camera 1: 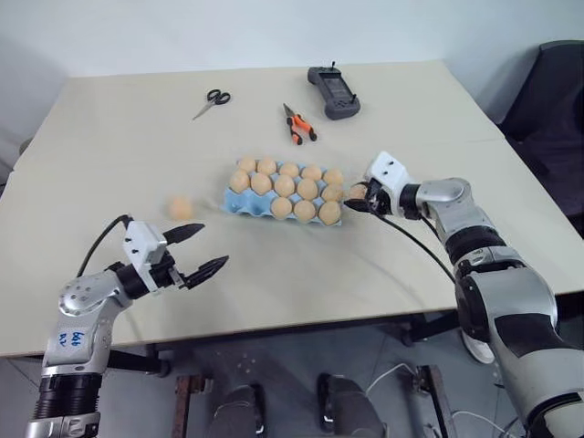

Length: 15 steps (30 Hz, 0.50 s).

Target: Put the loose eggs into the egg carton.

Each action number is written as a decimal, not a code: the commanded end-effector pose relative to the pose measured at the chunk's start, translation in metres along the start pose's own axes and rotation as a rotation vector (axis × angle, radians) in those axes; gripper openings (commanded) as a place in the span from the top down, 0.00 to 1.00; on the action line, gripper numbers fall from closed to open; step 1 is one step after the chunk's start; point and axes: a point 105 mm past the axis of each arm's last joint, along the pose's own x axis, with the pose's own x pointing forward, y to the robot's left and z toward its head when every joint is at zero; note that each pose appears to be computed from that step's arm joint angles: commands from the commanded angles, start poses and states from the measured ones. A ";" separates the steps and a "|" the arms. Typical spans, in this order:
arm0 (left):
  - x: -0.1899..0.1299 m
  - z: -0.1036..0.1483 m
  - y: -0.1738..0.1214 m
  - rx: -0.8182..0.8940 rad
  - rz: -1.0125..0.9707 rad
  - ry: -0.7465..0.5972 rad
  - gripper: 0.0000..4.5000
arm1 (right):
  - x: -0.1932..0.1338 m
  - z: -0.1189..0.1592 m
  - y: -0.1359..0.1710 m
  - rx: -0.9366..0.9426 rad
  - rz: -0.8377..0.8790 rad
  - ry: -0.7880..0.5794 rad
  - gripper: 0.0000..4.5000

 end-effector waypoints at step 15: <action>-0.013 0.000 0.007 0.001 0.098 -0.022 0.00 | 0.105 0.139 0.099 0.051 0.139 -0.289 0.63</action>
